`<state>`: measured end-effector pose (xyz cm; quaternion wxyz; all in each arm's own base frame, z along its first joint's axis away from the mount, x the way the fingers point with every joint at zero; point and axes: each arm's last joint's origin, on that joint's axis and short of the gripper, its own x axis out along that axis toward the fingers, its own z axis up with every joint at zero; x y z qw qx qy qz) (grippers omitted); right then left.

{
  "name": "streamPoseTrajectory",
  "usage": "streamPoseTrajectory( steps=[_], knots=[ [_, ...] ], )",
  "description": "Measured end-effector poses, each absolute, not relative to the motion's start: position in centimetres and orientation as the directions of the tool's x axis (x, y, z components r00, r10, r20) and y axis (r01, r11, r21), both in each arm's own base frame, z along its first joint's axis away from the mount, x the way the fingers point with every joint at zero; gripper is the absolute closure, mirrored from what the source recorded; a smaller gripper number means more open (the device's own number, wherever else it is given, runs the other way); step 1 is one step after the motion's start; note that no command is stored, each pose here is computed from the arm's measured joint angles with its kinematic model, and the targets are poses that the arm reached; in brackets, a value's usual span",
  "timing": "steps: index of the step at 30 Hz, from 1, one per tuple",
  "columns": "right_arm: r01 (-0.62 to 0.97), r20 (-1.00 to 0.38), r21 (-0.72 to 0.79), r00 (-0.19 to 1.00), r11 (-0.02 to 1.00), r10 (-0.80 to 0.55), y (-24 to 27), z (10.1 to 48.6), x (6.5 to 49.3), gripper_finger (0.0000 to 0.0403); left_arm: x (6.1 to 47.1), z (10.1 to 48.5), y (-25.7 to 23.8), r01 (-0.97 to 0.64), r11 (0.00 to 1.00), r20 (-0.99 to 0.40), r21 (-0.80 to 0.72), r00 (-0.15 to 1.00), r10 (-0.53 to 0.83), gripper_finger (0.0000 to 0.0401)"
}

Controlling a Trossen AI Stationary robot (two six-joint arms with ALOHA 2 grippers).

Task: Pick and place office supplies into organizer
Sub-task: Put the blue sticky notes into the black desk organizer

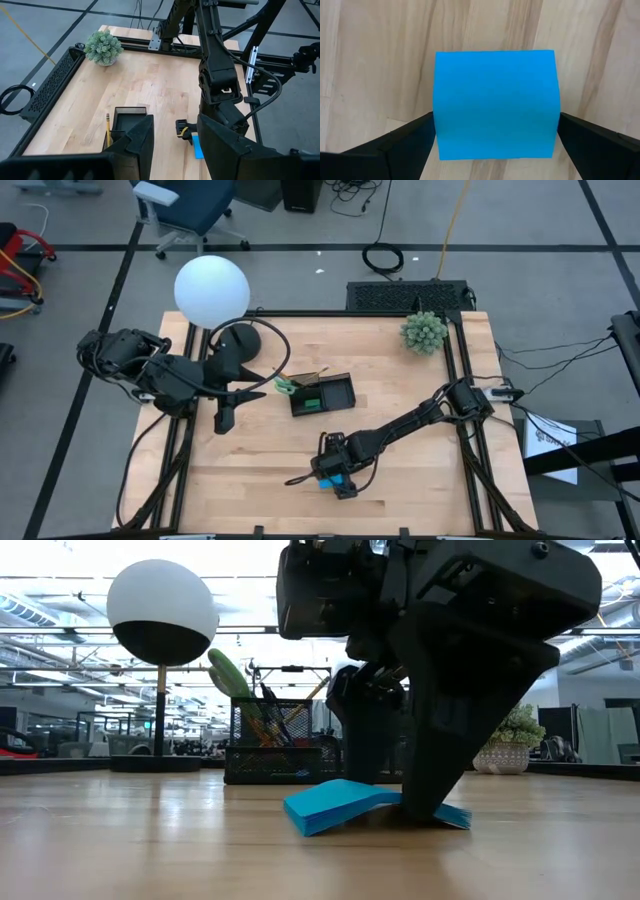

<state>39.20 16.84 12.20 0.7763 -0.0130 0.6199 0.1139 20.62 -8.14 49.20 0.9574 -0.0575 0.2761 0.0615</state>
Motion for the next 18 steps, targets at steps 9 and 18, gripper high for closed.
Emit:
streamPoseTrajectory(
  steps=[9, 18],
  knots=[
    [-0.142, -0.968, 0.040, 0.240, 0.989, 0.073, 17.27, 12.07, 38.98, 0.0003, 20.59, 49.22, -8.14, -0.149, 0.986, -0.535, -0.076, 0.840, 0.086, 0.0256],
    [-0.128, -0.967, 0.031, 0.245, 0.991, 0.062, 17.26, 12.06, 38.98, 0.0024, 20.60, 49.21, -8.14, -0.149, 0.986, -0.535, -0.076, 0.840, 0.086, 0.0256]
  ],
)
